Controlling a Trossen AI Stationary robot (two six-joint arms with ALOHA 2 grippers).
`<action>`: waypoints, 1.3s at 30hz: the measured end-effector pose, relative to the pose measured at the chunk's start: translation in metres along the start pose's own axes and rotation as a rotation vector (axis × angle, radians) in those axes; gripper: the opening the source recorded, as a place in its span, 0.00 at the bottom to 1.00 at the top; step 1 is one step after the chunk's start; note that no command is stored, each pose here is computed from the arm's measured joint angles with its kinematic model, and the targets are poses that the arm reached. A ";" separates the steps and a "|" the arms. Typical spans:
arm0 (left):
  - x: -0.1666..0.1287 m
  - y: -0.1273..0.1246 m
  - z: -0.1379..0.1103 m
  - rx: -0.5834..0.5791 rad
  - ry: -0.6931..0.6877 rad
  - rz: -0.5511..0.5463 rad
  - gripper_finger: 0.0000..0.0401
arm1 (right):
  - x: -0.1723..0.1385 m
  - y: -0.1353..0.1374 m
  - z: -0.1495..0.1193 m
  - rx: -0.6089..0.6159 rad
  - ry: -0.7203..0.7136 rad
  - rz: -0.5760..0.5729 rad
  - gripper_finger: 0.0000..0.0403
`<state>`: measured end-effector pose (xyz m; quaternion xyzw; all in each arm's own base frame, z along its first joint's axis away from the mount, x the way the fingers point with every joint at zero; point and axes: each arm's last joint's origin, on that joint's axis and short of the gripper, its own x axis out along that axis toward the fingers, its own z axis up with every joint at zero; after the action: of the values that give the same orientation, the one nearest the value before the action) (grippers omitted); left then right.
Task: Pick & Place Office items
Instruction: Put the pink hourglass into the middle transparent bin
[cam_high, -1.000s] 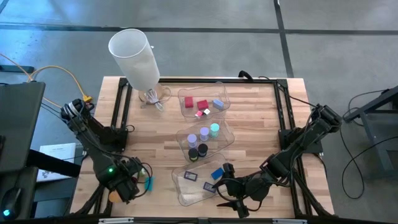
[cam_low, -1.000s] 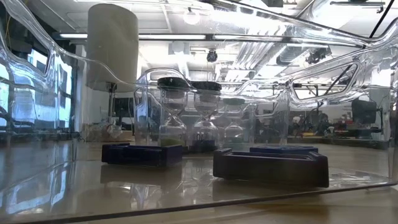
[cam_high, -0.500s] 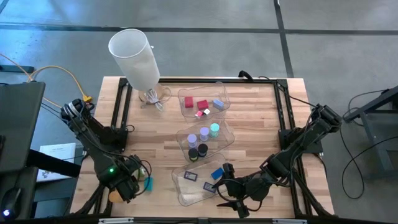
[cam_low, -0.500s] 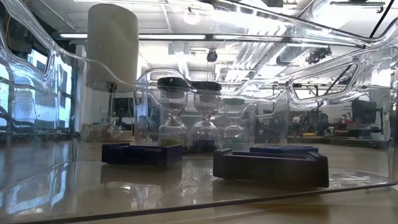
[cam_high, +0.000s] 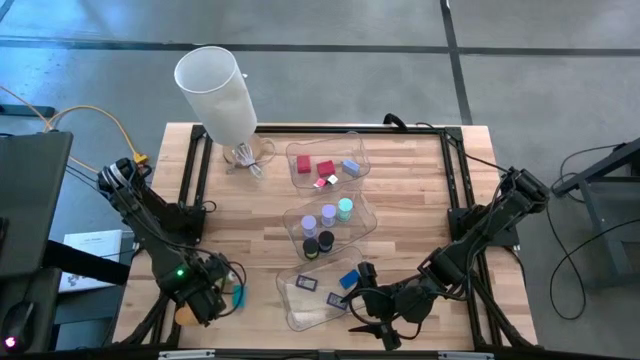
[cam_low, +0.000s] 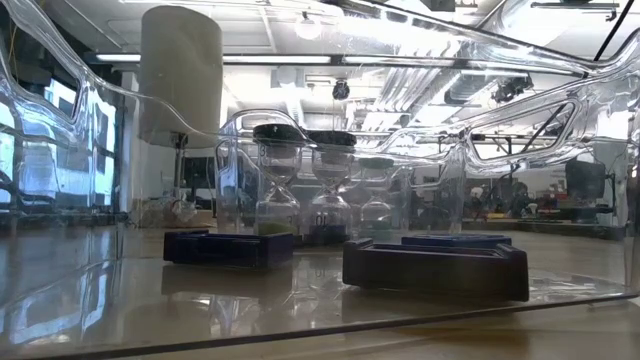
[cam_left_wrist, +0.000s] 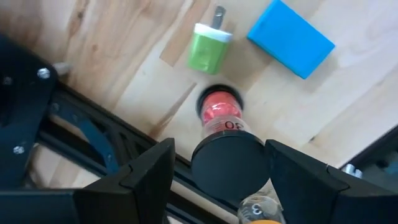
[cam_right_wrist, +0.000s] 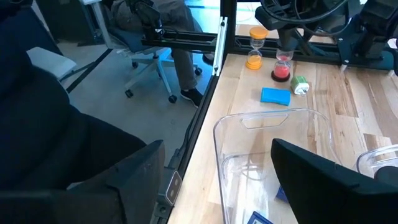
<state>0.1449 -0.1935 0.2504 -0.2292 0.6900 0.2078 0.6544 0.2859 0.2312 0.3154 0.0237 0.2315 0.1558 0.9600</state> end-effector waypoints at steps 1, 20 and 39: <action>0.000 -0.001 0.000 0.003 0.000 -0.007 0.61 | 0.000 0.000 0.000 0.000 0.000 0.000 0.70; 0.003 0.004 -0.007 0.020 0.004 0.053 0.61 | 0.000 0.000 0.000 0.001 0.000 0.000 0.70; 0.007 0.007 -0.002 -0.018 -0.013 0.106 0.63 | 0.005 -0.015 0.004 0.023 -0.004 -0.037 0.70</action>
<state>0.1389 -0.1893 0.2431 -0.1969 0.6950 0.2500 0.6448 0.2961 0.2180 0.3154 0.0310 0.2317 0.1354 0.9628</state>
